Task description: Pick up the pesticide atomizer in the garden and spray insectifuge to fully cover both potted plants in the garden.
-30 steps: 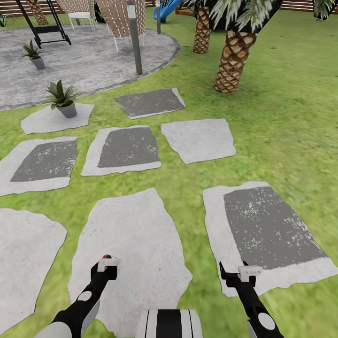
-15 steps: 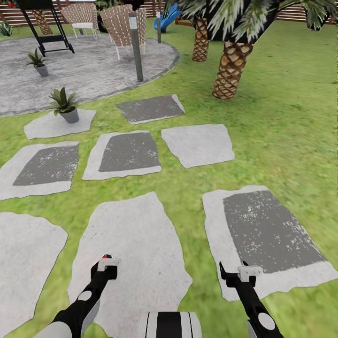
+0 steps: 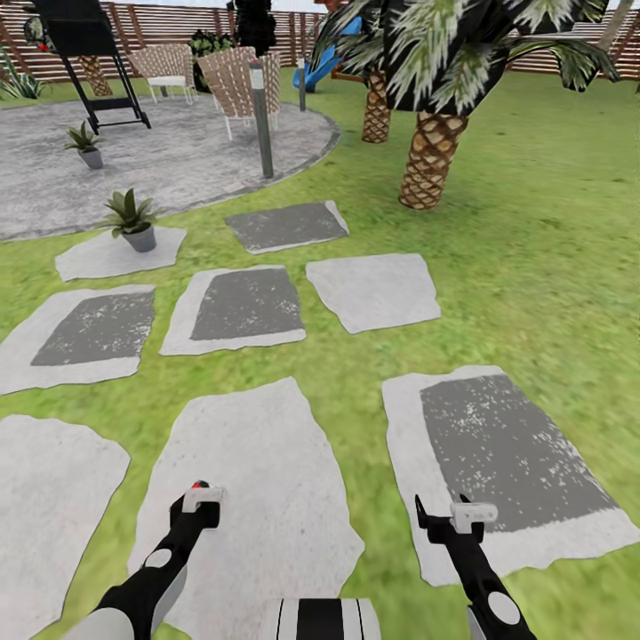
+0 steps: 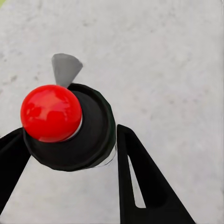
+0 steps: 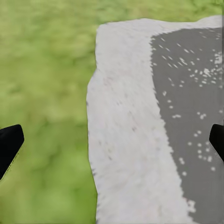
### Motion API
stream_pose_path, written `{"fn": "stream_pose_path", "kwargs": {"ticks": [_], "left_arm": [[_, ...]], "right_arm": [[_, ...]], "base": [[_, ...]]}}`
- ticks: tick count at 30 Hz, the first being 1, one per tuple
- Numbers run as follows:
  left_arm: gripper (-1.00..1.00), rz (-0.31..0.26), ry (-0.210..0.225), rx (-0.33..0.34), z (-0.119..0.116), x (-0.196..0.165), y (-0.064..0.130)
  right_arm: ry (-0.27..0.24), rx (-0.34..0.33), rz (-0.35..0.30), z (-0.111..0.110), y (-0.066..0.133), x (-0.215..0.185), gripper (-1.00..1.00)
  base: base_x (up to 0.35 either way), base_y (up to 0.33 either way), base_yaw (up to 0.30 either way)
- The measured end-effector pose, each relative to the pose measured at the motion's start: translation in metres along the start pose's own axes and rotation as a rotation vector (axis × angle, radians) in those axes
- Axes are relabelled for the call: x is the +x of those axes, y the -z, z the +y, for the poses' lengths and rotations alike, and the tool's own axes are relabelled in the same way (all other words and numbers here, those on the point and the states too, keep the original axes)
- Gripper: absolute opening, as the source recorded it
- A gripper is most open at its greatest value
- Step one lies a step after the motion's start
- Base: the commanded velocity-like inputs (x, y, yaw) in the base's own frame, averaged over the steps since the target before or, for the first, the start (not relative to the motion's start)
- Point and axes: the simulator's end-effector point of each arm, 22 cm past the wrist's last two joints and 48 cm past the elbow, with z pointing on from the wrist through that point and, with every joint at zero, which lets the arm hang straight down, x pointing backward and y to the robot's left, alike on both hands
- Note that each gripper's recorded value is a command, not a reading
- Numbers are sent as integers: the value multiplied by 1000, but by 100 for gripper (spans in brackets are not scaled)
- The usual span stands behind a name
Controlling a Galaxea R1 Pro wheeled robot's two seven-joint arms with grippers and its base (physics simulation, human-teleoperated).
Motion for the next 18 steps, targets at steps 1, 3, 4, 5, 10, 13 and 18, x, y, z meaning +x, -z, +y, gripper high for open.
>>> {"fn": "stream_pose_path", "kwargs": {"ticks": [1,3,4,5,10,13,18], "left_arm": [[-100,-3,-2,-4,3,-2,0],[-100,-2,-26,-31,29,-7,2],[-100,6,-32,-41,38,-7,3],[-100,13,-37,-48,44,-7,4],[-100,34,-57,-71,69,-6,13],[-100,63,-62,-77,75,14,26],[-100,113,-58,-83,79,51,52]], "right_arm": [[0,0,-4,0,0,-2,100],[4,3,-14,-3,1,-7,100],[7,4,-20,-5,1,-10,100],[9,6,-26,-7,2,-13,100],[28,26,-45,-25,6,-24,100],[24,46,-33,-36,18,-15,100],[10,84,8,-53,45,11,100]], "base": [[0,0,0],[0,0,-18],[0,0,-46],[0,0,-61],[0,0,-95],[0,0,-110],[0,0,-113]]}}
